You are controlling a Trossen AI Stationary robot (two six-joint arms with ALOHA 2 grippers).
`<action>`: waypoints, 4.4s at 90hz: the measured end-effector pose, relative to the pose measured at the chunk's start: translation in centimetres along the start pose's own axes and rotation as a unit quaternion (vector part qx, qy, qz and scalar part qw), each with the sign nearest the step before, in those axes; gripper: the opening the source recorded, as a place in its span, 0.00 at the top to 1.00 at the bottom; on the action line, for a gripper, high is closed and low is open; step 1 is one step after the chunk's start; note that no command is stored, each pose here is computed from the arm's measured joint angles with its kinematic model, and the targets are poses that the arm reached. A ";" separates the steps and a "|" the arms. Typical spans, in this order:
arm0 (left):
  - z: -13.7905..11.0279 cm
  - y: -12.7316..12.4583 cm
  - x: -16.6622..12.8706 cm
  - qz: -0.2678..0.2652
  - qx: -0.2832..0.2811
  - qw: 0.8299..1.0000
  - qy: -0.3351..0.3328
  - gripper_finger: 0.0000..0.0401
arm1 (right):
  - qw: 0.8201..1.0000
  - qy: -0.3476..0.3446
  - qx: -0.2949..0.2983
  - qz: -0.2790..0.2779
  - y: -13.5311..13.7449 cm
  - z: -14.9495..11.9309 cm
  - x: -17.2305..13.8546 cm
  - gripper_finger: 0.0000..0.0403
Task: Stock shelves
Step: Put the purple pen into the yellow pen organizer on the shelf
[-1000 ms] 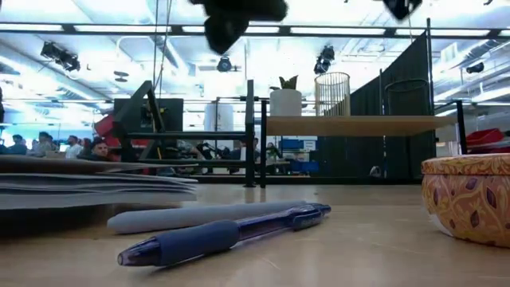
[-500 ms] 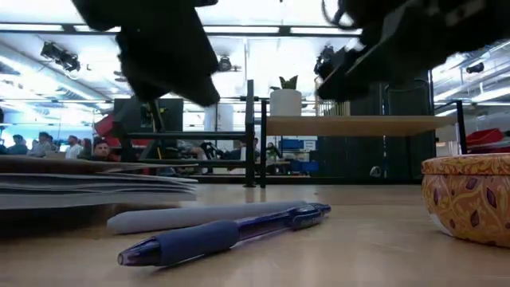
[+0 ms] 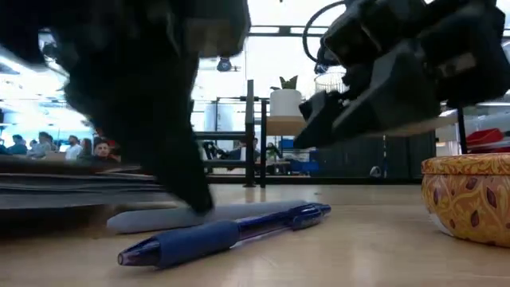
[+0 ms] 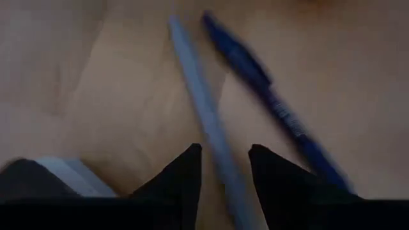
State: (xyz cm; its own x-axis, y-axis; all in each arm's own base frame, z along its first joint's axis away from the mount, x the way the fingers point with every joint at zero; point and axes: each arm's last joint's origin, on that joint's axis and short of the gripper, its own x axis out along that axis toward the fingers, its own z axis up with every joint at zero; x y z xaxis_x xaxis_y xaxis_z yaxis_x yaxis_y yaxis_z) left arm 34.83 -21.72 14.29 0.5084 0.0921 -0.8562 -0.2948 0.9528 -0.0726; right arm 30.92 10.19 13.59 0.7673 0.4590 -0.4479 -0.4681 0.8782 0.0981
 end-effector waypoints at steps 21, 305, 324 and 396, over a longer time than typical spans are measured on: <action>0.1 -0.5 1.2 0.012 -0.005 1.000 0.007 0.84 | 0.999 0.028 0.037 0.014 1.3 -0.1 -0.3 0.53; 9.2 1.7 -4.3 0.176 -0.065 0.918 -0.350 0.54 | 0.892 -0.281 -0.127 -0.331 -0.2 16.8 -24.9 0.99; 10.5 4.6 -3.0 0.193 -0.071 0.929 -0.307 0.54 | 0.873 -0.209 -0.082 -0.434 -5.7 17.3 -28.4 0.99; 8.9 10.1 -0.8 0.119 -0.084 0.967 -0.211 0.60 | 0.861 -0.101 0.179 -0.466 -16.1 9.7 -28.6 0.99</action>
State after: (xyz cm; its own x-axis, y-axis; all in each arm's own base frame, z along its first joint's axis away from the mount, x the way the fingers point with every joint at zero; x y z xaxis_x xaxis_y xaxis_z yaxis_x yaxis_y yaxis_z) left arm 38.68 -9.62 18.77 0.6846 0.4467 -0.5761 -0.5533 0.8329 -0.0116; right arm 20.76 -15.79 33.44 0.8144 -0.4847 -0.3192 0.5287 0.8464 0.0636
